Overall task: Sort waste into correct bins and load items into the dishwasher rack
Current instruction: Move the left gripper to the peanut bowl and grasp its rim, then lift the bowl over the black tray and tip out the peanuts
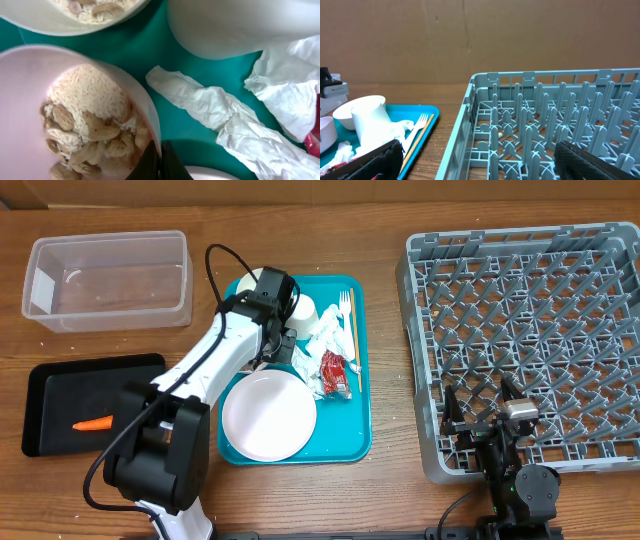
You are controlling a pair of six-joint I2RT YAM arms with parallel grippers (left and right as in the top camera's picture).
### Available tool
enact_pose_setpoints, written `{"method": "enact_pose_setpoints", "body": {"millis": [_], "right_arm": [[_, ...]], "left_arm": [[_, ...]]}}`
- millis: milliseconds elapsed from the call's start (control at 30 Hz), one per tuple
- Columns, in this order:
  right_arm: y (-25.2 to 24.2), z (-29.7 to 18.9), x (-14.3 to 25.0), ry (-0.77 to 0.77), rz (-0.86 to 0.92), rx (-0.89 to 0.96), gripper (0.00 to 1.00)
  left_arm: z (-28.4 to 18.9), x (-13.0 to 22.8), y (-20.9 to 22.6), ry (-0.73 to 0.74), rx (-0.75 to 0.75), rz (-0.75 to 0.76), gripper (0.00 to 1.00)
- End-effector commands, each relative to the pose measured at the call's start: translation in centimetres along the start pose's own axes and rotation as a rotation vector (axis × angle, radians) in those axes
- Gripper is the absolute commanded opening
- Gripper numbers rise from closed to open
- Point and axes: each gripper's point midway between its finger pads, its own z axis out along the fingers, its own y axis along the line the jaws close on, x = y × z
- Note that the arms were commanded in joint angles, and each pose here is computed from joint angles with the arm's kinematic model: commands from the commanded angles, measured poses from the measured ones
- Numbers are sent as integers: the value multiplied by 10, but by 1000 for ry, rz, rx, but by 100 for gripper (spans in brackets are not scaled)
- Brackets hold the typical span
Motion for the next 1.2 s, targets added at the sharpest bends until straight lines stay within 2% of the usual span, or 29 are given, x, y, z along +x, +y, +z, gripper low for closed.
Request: {"method": "enact_pose_setpoints", "body": {"millis": [0,300,500,733,933,1167], "right_arm": [[0,0,2,-5,3,0,100],[0,0,2,-5,3,0,100],[0,0,2,-5,3,0,100],[0,0,2,-5,3,0,100],[0,0,2,-5,3,0,100],[0,0,2,-5,3,0,100]], "left_arm": [[-22,-23,4,-46,-14,-49,4],[-113,-39,9,-81,5,-170,4],[-179,0,47,-95,-16,-447,4],[-234,21,107,-217,110,-614,4],[-238,31,134,-244,366,-659,4],[-192,59,175,-259,526,-797,4]]}}
